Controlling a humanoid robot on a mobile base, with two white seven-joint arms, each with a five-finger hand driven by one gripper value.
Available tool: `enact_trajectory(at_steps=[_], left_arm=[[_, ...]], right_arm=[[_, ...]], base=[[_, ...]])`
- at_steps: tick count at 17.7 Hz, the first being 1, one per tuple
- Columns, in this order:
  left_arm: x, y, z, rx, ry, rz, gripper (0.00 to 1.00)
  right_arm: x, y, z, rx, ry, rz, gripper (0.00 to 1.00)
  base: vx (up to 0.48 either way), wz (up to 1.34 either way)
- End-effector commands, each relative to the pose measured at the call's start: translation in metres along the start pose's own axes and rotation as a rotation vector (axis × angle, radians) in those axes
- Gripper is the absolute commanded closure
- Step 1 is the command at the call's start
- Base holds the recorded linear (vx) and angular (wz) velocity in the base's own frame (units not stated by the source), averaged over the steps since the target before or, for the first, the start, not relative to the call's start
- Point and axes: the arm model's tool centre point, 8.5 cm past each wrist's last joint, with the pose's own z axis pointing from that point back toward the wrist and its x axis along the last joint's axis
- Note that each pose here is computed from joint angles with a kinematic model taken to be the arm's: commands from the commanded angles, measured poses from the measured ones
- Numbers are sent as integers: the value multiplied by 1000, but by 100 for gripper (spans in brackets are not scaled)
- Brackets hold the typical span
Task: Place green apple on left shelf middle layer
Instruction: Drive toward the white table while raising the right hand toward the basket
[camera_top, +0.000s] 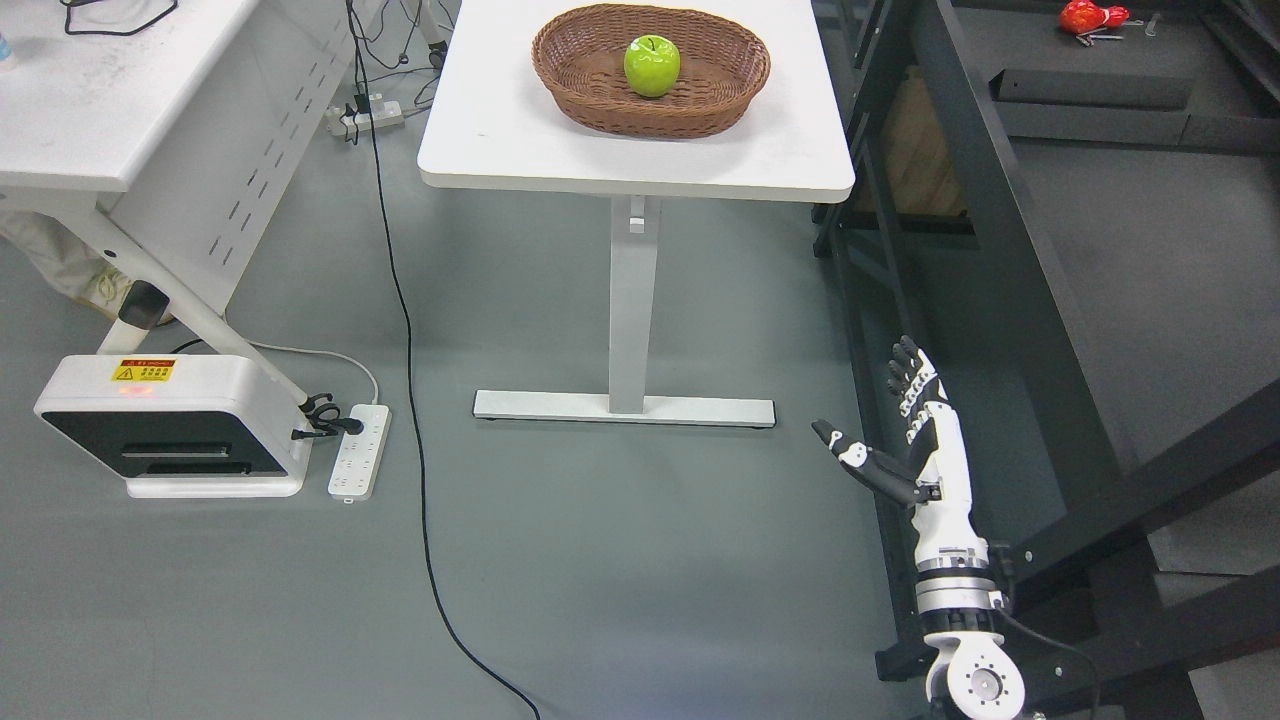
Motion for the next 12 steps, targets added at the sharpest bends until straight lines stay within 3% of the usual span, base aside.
enact_trajectory(at_steps=[1, 6, 9, 11, 12], left_arm=[[2, 11, 1, 17, -5, -4, 0], [1, 11, 1, 17, -4, -3, 0], [2, 11, 1, 17, -5, -4, 0], [2, 11, 1, 17, -5, -4, 0], [2, 11, 1, 17, -5, -4, 0]], right_arm=[[0, 7, 0, 35, -2, 9, 0], [1, 7, 0, 39, -3, 5, 0], [-1, 0, 1, 6, -5, -96, 0], [4, -14, -2, -26, -66, -73, 0], [10, -14, -3, 28, -113, 63, 0]], base=[[0, 0], [0, 0], [-8, 0], [-11, -3], [0, 0]])
